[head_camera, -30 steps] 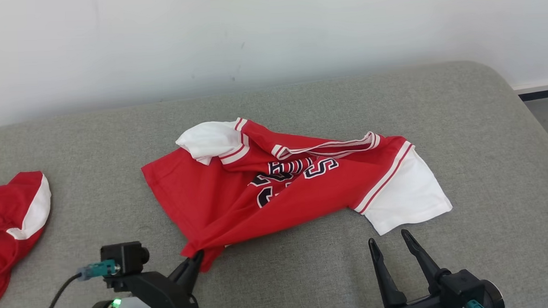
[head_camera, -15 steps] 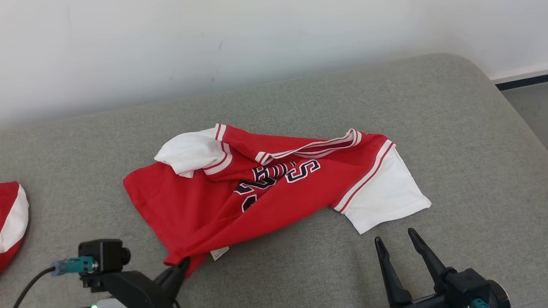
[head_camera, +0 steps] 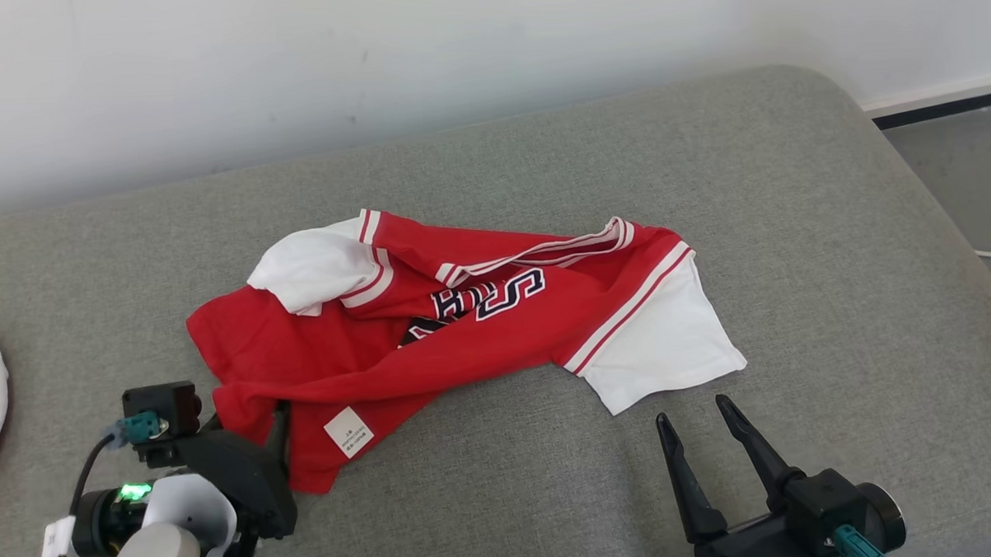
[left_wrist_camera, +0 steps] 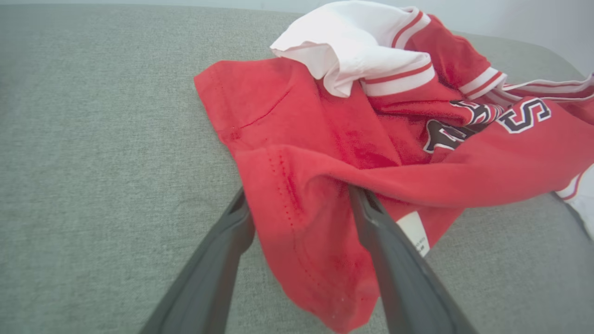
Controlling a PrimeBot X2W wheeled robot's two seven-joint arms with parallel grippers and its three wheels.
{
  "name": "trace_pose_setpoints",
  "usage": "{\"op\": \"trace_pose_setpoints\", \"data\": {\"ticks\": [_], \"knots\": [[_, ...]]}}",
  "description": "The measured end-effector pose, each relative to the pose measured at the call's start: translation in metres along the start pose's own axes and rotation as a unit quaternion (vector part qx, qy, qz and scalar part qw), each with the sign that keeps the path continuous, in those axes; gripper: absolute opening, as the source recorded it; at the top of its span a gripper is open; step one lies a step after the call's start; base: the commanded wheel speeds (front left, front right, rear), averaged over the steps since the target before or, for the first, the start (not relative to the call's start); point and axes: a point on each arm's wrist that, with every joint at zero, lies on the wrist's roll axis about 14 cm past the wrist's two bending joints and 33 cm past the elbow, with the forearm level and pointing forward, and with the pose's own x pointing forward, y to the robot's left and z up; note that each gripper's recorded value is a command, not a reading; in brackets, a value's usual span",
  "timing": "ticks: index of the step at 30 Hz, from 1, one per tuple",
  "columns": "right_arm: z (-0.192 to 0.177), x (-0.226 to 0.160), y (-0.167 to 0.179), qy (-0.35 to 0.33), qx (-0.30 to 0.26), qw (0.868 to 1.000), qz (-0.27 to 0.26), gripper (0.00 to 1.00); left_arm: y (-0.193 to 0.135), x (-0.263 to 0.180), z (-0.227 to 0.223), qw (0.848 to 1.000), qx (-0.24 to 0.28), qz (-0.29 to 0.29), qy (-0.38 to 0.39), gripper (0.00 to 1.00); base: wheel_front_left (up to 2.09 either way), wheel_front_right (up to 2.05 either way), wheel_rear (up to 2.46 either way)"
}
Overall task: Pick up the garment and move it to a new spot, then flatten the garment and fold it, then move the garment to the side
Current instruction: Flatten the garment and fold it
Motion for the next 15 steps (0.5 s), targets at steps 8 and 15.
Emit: {"op": "trace_pose_setpoints", "data": {"ticks": [8, 15], "knots": [[-0.003, -0.008, -0.009, 0.004, 0.001, 1.000, -0.015, 1.00, 0.014, -0.007, 0.019, 0.995, -0.012, 0.025, -0.098, 1.00, 0.00, 0.00, 0.00], [0.010, -0.007, -0.012, -0.015, -0.008, 1.000, -0.018, 1.00, 0.021, -0.042, 0.029, 0.982, -0.010, 0.042, -0.186, 1.00, 0.00, 0.00, 0.00]]}}
